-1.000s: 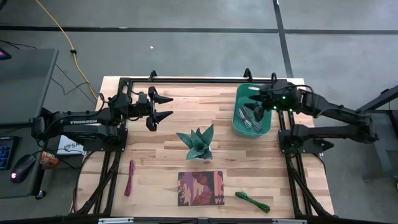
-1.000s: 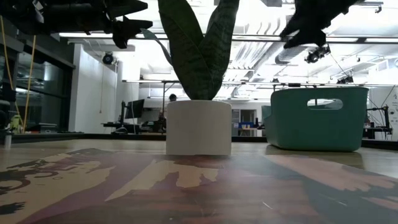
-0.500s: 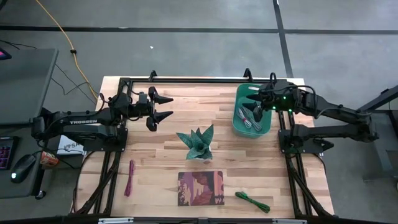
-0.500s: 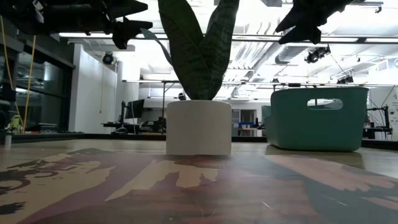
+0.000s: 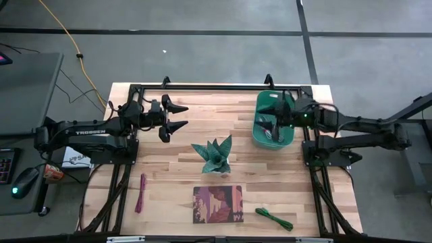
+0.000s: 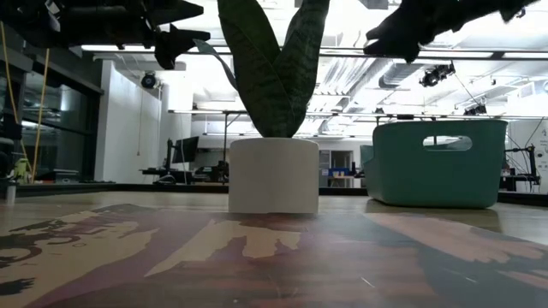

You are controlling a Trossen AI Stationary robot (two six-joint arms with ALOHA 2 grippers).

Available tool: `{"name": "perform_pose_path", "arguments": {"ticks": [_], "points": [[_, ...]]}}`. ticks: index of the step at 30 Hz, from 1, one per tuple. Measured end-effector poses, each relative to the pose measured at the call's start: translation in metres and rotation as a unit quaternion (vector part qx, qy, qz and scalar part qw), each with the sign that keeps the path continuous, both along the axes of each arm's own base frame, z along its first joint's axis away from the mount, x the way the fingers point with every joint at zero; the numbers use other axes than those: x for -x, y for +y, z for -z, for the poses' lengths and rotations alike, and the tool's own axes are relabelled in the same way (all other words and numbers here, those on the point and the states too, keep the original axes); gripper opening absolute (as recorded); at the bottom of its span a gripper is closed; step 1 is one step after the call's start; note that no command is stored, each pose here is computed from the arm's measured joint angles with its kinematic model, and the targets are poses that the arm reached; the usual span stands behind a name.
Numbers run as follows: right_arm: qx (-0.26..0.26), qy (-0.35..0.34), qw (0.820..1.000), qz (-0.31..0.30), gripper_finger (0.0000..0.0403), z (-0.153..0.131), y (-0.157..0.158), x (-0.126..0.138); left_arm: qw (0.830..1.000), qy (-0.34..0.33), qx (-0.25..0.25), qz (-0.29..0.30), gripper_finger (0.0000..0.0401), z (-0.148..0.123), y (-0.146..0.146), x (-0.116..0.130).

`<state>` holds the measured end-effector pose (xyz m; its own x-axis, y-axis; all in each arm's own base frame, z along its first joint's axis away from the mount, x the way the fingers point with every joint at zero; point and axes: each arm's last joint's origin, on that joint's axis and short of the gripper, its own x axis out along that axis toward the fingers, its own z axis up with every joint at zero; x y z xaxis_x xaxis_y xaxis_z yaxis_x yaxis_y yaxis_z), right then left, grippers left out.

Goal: Pick and place USB-C Cables
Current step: Put the green patterned charger cable into the green container

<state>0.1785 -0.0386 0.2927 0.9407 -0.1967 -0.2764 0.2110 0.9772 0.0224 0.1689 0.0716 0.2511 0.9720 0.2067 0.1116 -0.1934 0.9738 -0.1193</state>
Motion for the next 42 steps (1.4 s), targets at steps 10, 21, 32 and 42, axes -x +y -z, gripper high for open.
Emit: {"name": "perform_pose_path", "arguments": {"ticks": [10,21,32,42], "points": [[-0.001,-0.150,0.986,-0.069,0.0220,0.043,0.005,0.000,1.000,0.002,0.000,0.011,0.0271,0.000,-0.001,0.000],[-0.007,-0.172,0.981,-0.089,0.0220,0.041,0.006,0.001,1.000,-0.011,0.009,0.020,0.0271,-0.002,-0.001,0.000],[0.012,-0.169,0.982,-0.082,0.0220,0.041,0.005,0.001,0.999,-0.011,0.025,0.018,0.0271,-0.002,-0.001,0.000],[-0.062,-0.188,0.970,-0.140,0.0220,0.025,0.022,-0.004,0.999,-0.013,0.030,0.019,0.0271,-0.002,-0.001,0.000]]}}
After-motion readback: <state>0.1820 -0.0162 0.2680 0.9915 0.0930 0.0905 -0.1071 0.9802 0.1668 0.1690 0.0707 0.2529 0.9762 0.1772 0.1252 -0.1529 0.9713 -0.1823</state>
